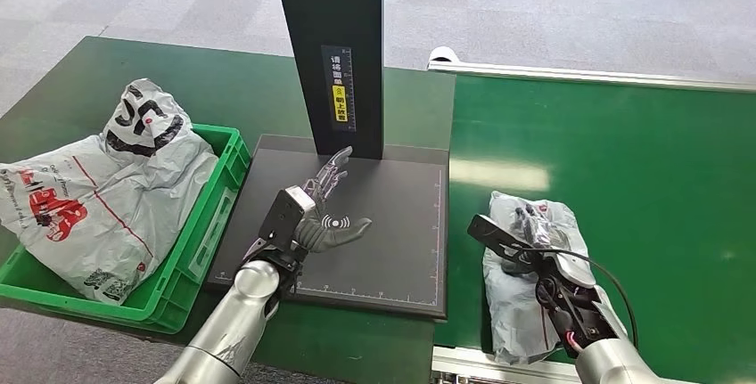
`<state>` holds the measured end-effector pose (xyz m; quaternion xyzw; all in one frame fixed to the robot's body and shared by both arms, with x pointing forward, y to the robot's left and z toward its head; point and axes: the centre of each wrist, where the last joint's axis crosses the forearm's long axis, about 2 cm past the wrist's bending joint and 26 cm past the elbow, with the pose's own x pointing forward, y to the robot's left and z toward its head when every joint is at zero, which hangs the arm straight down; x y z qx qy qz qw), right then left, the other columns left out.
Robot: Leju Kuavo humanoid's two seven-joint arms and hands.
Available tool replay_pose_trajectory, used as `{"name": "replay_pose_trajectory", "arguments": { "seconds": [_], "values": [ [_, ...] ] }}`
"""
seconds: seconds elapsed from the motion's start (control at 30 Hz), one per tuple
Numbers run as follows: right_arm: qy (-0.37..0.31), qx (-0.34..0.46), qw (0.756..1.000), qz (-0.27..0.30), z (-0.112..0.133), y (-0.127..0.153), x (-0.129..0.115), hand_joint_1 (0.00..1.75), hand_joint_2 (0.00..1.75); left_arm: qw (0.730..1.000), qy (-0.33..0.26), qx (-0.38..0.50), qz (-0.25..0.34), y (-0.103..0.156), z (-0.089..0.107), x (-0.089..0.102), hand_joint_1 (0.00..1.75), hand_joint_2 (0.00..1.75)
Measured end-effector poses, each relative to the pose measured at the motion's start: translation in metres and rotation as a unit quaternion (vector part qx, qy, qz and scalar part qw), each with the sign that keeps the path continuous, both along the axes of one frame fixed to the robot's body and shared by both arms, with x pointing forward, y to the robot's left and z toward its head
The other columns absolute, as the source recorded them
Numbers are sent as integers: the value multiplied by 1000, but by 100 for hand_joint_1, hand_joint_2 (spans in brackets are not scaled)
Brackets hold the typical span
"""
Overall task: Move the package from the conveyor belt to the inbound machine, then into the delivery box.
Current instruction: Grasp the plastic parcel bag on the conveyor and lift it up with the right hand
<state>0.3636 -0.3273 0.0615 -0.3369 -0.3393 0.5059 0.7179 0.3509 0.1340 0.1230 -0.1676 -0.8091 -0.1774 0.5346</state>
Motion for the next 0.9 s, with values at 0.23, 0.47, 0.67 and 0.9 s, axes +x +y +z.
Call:
{"name": "replay_pose_trajectory", "arguments": {
  "seconds": [0.23,0.47,0.67,0.9],
  "values": [
    [11,-4,1000,8,0,2,0,0,175,1000,3,-1,1,-2,-1,0,0,175],
    [36,47,996,59,-1,1,1,175,175,1000,3,-3,1,-2,-1,0,0,175],
    [27,63,995,74,4,-1,6,175,175,1000,3,-4,2,-1,-2,0,0,175],
    [16,65,995,77,4,1,5,175,175,1000,3,-4,5,2,-3,-1,0,175]
  ]
}}
